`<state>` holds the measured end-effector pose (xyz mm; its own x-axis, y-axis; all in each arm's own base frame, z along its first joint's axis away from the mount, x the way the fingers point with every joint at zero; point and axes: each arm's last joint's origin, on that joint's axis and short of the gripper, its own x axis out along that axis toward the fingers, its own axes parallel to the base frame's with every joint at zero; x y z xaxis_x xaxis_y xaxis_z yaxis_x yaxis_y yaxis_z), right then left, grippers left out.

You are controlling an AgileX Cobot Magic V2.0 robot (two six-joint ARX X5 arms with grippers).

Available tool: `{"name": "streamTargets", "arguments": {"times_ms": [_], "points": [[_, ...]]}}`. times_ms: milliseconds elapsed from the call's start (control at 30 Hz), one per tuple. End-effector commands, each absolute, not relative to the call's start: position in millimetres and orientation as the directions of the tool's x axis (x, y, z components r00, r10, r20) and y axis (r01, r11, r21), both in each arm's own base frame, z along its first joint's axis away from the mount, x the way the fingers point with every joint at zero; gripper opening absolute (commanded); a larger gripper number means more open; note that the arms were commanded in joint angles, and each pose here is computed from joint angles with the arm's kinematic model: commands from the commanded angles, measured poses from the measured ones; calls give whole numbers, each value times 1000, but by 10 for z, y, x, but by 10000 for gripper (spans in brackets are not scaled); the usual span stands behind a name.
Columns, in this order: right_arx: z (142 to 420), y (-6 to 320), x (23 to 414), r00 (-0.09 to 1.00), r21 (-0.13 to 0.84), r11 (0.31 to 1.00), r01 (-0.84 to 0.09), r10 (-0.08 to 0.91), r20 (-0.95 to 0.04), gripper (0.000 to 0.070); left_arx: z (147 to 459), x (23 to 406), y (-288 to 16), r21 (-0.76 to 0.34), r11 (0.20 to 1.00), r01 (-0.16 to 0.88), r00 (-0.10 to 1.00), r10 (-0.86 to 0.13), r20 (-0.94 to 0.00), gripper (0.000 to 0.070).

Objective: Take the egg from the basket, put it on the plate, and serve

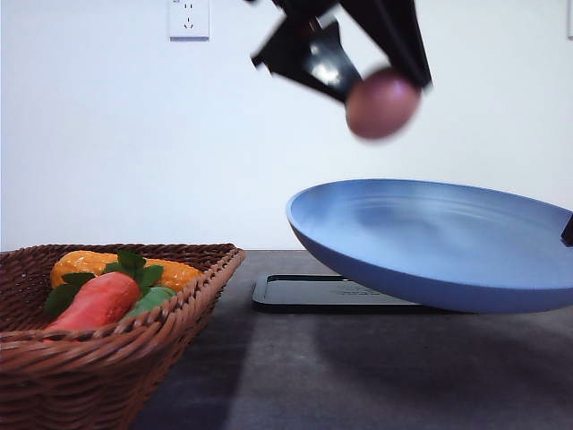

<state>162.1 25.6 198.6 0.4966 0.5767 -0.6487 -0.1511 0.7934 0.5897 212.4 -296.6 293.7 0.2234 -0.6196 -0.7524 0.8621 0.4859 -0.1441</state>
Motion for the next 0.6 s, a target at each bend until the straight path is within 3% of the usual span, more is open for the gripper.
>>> {"name": "streamTargets", "arguments": {"times_ms": [0, 333, 567], "points": [[1999, 265, 1636, 494, 604, 783, -148, 587, -641, 0, 2859, 2118, -3077, -131, 482, 866, 222, -607, -763, 306], [1993, 268, 1623, 478, 615, 775, -146, 599, -642, 0, 2526, 2129, -3291, -102, 486, 868, 213, -549, -808, 306], [1988, 269, 1616, 469, 620, 771, -143, 605, -644, 0, 2458, 2142, -3311, -82, 484, 871, 216, -529, -821, 308]]}}
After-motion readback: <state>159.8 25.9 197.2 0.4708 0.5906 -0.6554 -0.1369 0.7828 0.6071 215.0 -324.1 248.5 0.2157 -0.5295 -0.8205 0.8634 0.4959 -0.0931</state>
